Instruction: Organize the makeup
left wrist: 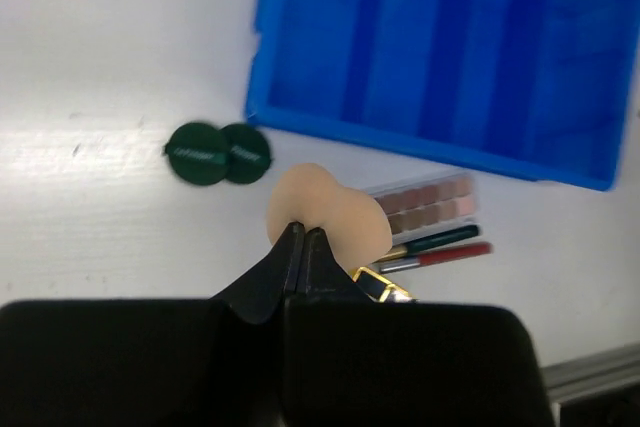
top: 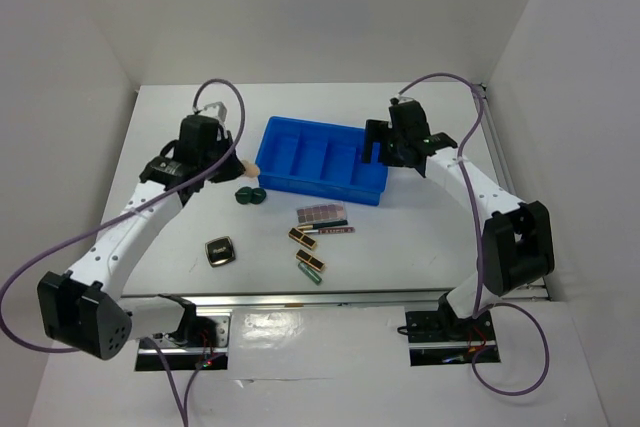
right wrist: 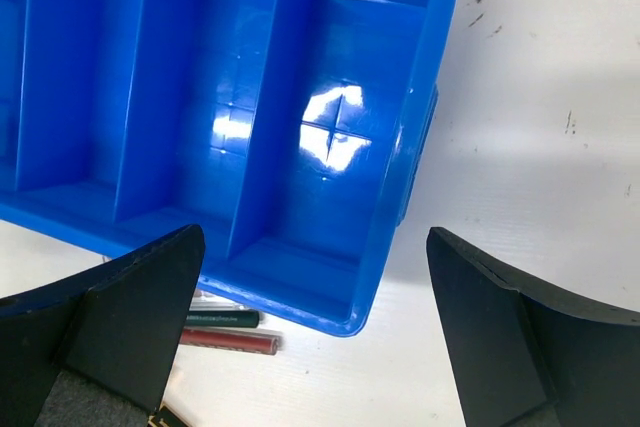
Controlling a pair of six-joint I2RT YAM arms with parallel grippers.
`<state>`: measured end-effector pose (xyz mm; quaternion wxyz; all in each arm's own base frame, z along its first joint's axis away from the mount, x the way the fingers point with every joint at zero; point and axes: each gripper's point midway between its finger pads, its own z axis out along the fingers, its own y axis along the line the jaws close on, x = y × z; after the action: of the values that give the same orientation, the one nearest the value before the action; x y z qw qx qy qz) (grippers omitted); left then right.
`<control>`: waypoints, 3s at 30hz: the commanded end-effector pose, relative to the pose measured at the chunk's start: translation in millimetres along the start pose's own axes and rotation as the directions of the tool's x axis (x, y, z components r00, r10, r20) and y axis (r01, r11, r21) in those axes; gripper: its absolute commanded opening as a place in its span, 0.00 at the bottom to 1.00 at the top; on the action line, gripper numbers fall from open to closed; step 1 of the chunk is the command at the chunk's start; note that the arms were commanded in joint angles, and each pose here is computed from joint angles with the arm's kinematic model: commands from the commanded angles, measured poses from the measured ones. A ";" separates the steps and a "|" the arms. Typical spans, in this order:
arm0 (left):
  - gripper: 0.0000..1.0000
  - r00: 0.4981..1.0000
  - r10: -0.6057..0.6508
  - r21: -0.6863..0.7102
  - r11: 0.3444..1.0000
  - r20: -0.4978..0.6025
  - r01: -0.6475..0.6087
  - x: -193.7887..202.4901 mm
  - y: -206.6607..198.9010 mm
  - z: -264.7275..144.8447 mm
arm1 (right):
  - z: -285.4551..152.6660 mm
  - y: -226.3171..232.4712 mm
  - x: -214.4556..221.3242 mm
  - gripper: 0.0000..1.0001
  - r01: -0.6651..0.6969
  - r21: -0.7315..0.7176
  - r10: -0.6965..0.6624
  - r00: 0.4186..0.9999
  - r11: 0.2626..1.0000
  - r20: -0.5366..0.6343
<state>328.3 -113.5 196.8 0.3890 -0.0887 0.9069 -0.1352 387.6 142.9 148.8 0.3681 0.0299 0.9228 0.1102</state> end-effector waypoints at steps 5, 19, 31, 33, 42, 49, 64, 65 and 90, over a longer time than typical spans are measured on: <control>0.00 0.995 0.076 0.305 0.951 -0.068 -0.052 -33.4 -85.2 12.9 | -31.8 6.5 -37.3 1.00 -0.006 -0.010 0.007 0.993 1.000 0.114; 0.02 0.985 0.073 0.164 0.985 -0.155 -0.048 -42.8 -132.9 150.3 | -55.4 -13.0 -35.2 1.00 -0.038 0.039 0.033 0.992 0.999 0.125; 0.85 0.990 0.124 0.056 0.991 -0.059 -0.121 -70.8 -128.0 104.0 | -56.0 -23.0 -26.9 1.00 -0.054 0.069 0.046 0.992 0.996 0.116; 0.84 0.996 0.084 -0.045 0.995 -0.035 -0.086 -69.6 -101.9 75.7 | -56.0 -23.0 -26.9 1.00 -0.054 0.069 0.046 0.992 0.996 0.116; 0.94 0.965 -0.206 -0.453 0.884 -0.164 0.112 69.2 28.7 -36.4 | -35.4 -23.7 -18.1 1.00 -0.069 0.050 0.065 0.996 0.996 0.067; 1.00 0.910 -0.371 -0.509 0.828 -0.186 0.234 135.9 60.9 -58.7 | -32.2 -14.0 -21.9 1.00 -0.067 0.005 0.067 0.996 0.998 0.059; 1.00 0.893 -0.395 -0.600 0.775 -0.216 0.198 169.1 96.7 -17.0 | -32.3 -12.8 -21.3 1.00 -0.057 -0.002 0.057 0.997 0.998 0.055; 1.00 0.891 -0.402 -0.589 0.780 -0.210 0.213 167.9 96.6 -12.5 | -32.3 -12.8 -21.3 1.00 -0.057 -0.002 0.057 0.997 0.998 0.055; 0.83 0.857 -0.415 -0.539 0.817 -0.305 0.204 192.3 116.8 25.7 | -32.3 -13.2 -21.3 1.00 -0.048 -0.002 0.048 0.997 0.999 0.055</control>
<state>206.4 -56.9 15.2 0.1253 -0.3096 0.9422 0.0274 372.3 120.5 171.5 0.3700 0.0575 0.9204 0.1127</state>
